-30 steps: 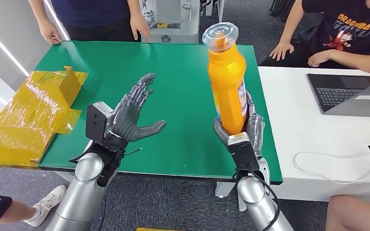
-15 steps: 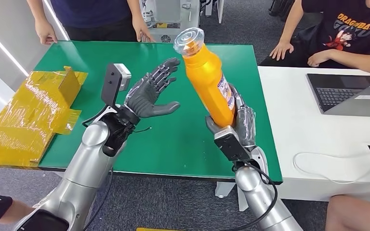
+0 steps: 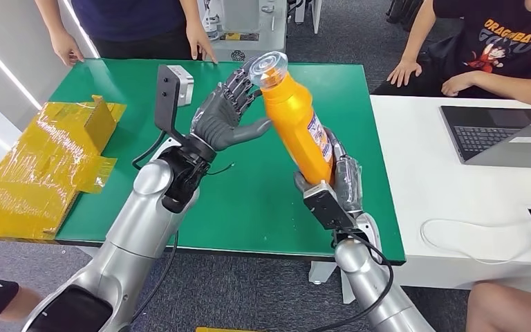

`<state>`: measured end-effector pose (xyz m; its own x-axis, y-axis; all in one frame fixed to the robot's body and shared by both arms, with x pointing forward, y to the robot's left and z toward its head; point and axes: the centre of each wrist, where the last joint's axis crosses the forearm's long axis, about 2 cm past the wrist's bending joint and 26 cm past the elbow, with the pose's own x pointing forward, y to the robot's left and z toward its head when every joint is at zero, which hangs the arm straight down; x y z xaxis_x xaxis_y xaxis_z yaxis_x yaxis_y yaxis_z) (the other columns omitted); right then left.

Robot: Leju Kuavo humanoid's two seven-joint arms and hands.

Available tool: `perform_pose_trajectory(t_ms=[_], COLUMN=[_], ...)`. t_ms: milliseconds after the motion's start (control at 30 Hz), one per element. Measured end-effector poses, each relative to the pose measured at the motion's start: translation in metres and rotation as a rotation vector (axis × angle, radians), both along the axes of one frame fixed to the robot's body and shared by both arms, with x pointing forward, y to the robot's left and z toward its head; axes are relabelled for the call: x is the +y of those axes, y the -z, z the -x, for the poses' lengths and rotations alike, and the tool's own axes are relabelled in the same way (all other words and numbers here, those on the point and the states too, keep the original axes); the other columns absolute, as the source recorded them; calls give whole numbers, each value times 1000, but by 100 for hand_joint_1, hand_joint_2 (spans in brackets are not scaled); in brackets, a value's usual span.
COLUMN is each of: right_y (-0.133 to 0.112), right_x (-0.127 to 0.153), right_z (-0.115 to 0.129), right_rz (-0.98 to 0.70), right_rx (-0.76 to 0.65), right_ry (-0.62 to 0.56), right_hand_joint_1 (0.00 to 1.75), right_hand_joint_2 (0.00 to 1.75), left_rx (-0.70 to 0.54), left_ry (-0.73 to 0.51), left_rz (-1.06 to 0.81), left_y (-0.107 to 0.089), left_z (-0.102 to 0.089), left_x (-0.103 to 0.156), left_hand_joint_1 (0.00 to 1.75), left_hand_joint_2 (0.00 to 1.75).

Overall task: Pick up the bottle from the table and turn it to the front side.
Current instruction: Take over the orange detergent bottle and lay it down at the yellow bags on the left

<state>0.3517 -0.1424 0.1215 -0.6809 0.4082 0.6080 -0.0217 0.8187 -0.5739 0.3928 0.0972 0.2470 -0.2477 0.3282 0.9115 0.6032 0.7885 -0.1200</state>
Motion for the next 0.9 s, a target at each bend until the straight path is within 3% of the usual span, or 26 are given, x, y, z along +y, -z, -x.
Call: perform_pose_trajectory(t_ms=[400,900], right_y=[3,-3], right_x=[2,-4], right_z=[-10,-21], right_rz=[38,89], right_rx=[13,-4], right_ry=[36,84], right_hand_joint_1=[175,175], right_hand_joint_2=[175,175], left_rx=[69,55], left_ry=[10,53], left_rz=[74,25], left_y=[-3,2], left_z=[20,26], left_x=[-47,-60], left_hand_joint_1=[0,0], left_hand_joint_2=[175,175])
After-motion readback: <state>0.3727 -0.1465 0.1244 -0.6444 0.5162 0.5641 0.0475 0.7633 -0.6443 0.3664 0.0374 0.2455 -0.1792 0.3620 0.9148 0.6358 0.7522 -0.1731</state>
